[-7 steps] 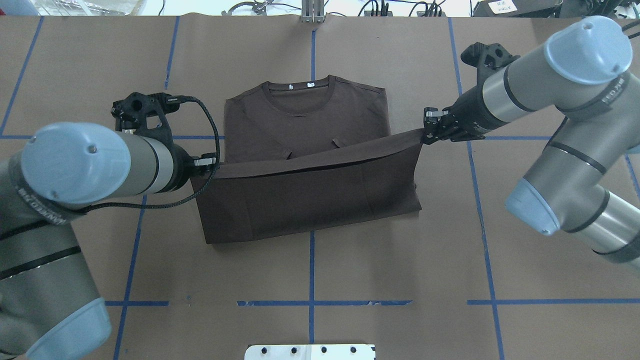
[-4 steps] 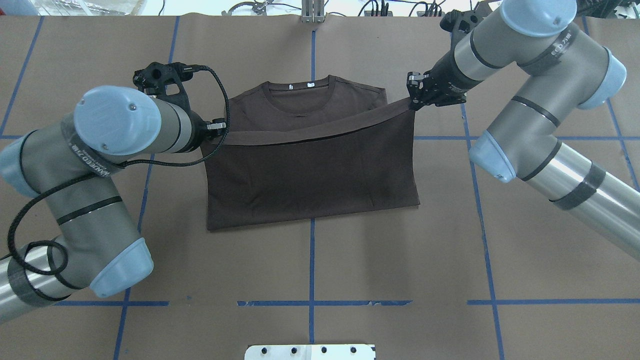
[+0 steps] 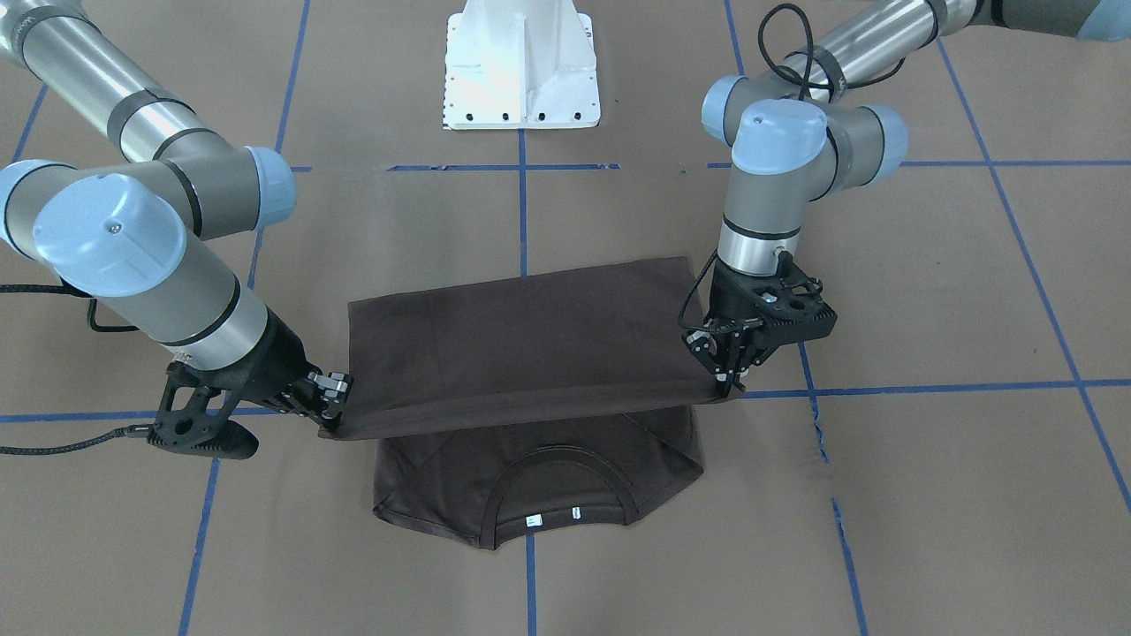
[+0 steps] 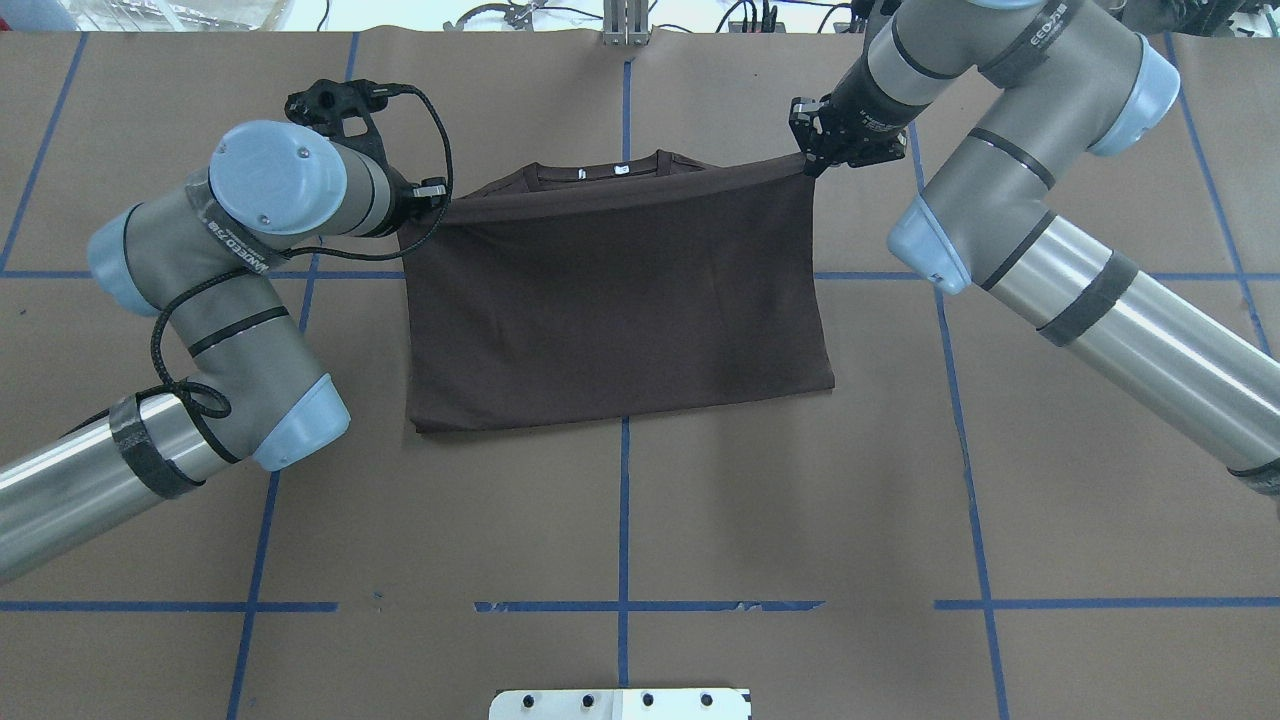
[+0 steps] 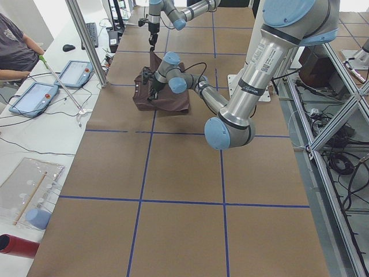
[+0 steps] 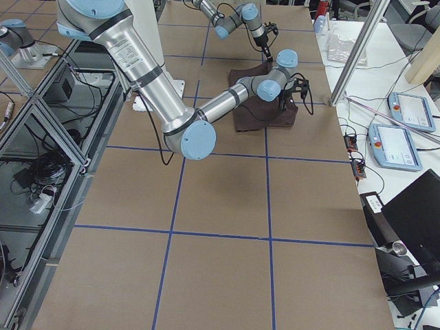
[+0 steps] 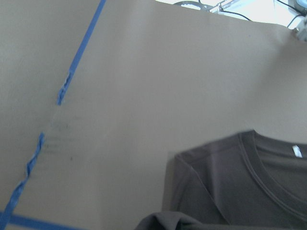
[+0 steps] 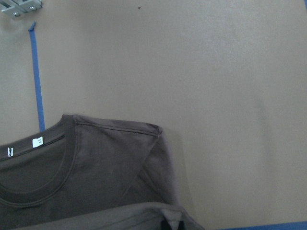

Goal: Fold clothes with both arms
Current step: 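Lift the hem with both grippers and fold it toward the collar, then open both grippers to release the hem near the collar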

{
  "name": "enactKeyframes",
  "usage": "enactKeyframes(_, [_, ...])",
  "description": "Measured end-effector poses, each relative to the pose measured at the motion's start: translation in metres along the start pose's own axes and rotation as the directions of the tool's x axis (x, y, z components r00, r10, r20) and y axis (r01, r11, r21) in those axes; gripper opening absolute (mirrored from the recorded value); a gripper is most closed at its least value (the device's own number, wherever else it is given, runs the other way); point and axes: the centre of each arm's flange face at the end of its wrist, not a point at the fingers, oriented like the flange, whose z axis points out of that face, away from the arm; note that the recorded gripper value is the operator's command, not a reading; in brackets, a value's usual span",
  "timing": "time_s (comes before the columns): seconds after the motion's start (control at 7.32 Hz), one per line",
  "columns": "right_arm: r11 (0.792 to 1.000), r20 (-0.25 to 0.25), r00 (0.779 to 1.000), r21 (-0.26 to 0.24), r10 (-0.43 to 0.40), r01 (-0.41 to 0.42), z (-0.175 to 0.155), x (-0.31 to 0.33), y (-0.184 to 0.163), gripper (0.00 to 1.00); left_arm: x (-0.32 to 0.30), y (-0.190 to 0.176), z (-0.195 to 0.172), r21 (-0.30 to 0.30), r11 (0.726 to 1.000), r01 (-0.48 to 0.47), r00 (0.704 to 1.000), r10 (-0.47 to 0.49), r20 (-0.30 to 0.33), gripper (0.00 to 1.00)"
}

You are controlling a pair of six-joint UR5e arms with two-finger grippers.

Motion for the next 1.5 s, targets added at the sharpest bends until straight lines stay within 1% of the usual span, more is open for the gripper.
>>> enactKeyframes(0.27, [1.000, -0.020, 1.000, -0.003, 0.015, -0.015, 0.009, -0.006, -0.015, 0.00, 0.001, -0.012, 0.019, 0.013, 1.000, 0.001, 1.000, -0.001, -0.003, 0.00])
enactKeyframes(0.55, [1.000, -0.028, 0.999, 0.000, 0.018, -0.018, 0.015, -0.022, -0.027, 0.00, 0.005, -0.015, 0.021, 0.017, 1.000, 0.002, 1.000, -0.001, -0.010, 0.00])
enactKeyframes(0.68, [1.000, -0.023, 1.000, 0.004, 0.014, -0.014, 0.018, -0.025, -0.031, 0.00, 0.008, -0.016, 0.020, 0.019, 1.000, 0.002, 1.000, -0.001, -0.015, 0.13])
enactKeyframes(0.82, [1.000, -0.015, 1.000, 0.008, 0.009, -0.008, 0.021, -0.025, -0.033, 0.00, 0.011, -0.017, 0.019, 0.020, 1.000, 0.002, 1.000, -0.001, -0.020, 0.77])
enactKeyframes(0.96, [1.000, -0.011, 1.000, 0.007, 0.006, -0.006, 0.023, -0.025, -0.033, 0.93, 0.014, -0.018, 0.017, 0.021, 1.000, 0.002, 1.000, -0.001, -0.024, 1.00])
enactKeyframes(1.09, [1.000, -0.010, 1.000, 0.005, 0.005, -0.005, 0.025, -0.024, -0.033, 1.00, 0.016, -0.018, 0.017, 0.020, 1.000, 0.001, 1.000, -0.001, -0.024, 1.00])
enactKeyframes(1.5, [1.000, -0.001, 1.000, -0.008, -0.004, 0.004, 0.023, -0.012, -0.025, 1.00, 0.019, -0.018, 0.016, 0.010, 1.000, 0.000, 1.000, 0.001, -0.026, 1.00])
